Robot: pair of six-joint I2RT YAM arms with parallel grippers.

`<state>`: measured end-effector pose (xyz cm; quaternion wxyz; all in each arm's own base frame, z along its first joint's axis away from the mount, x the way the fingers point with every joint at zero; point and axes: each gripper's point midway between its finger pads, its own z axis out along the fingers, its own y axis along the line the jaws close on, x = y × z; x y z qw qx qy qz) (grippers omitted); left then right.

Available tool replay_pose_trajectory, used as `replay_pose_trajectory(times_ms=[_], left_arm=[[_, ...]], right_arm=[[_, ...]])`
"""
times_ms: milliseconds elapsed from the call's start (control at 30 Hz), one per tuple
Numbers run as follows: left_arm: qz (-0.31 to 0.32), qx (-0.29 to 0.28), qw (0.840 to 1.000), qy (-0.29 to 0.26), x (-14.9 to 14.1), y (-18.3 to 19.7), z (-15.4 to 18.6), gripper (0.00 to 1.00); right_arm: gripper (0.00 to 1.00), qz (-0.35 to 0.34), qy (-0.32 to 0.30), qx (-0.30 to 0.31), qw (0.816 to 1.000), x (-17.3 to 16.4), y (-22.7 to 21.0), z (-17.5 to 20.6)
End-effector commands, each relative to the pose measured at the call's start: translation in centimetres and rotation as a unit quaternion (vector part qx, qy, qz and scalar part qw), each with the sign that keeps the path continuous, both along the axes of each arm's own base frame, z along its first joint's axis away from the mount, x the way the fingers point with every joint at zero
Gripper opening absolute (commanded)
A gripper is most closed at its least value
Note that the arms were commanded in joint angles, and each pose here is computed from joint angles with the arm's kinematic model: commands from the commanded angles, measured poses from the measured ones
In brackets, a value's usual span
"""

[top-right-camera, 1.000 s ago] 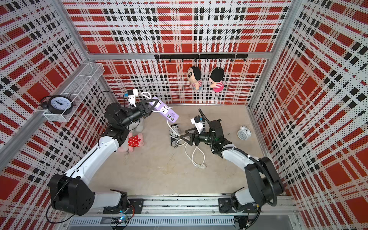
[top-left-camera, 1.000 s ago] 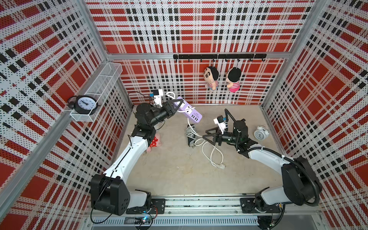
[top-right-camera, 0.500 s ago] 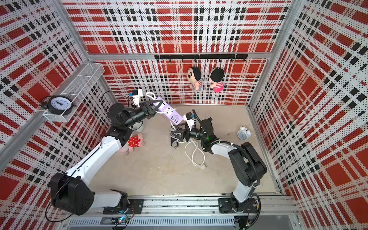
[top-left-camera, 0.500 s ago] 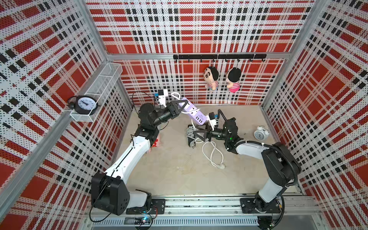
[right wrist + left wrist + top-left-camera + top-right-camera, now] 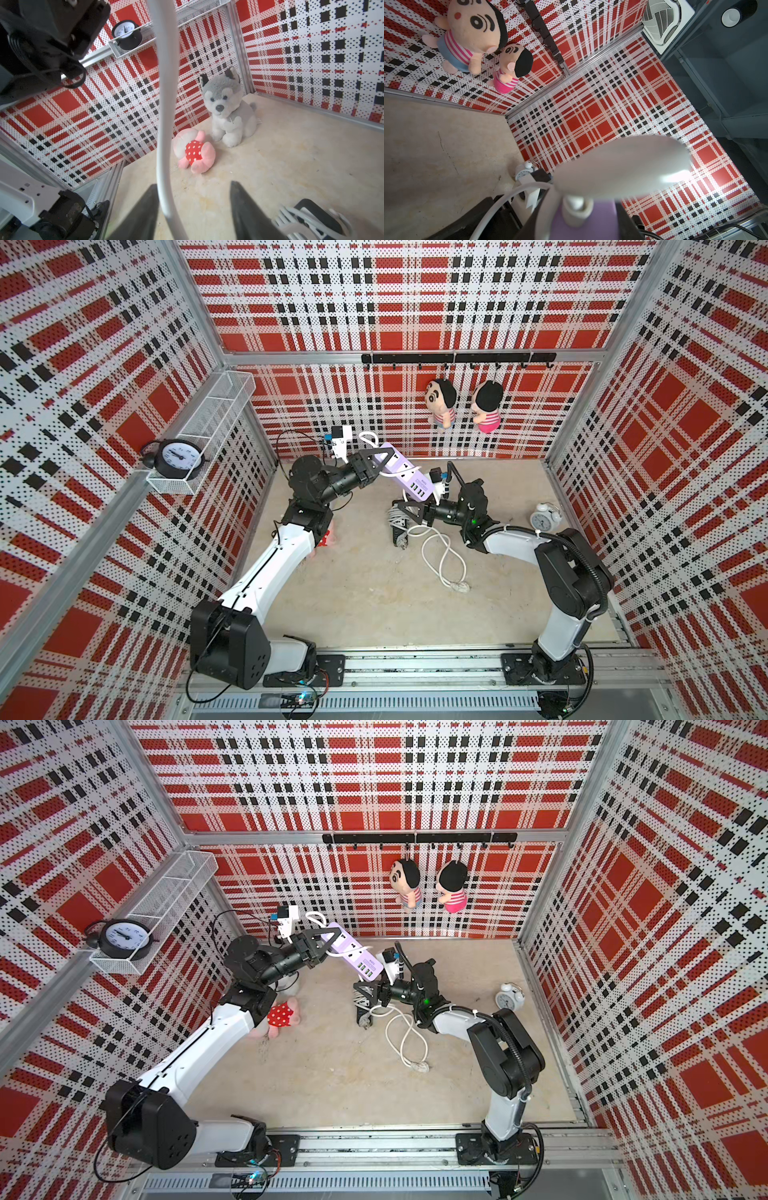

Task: Unwrap the cord wrapped around the power strip
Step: Unwrap the power cord from the power strip.

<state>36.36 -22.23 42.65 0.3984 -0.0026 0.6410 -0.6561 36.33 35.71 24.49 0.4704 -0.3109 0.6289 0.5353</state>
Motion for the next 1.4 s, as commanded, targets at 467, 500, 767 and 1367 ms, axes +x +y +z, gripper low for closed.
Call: replay_pose_trajectory(times_ms=[467, 500, 767, 1367], left_arm=[[0.173, 0.117, 0.978, 0.01, 4.5, 6.2, -5.9, 0.0], [0.193, 0.104, 0.976, 0.006, 4.8, 6.9, -5.8, 0.0], [0.232, -0.053, 0.97, -0.045, 5.8, 8.9, -1.7, 0.0], [0.101, -0.152, 0.978, -0.098, 1.7, 7.3, 1.7, 0.0]], right_arm=[[0.05, -0.066, -0.07, -0.027, 0.995, -1.0, -8.1, 7.0], [0.05, -0.054, -0.07, -0.032, 0.996, -1.9, -8.0, 7.0], [0.04, 0.01, -0.029, -0.155, 0.987, -7.3, -5.4, -0.5], [0.61, -0.091, 0.092, -0.205, 0.97, -3.2, -12.8, -4.8]])
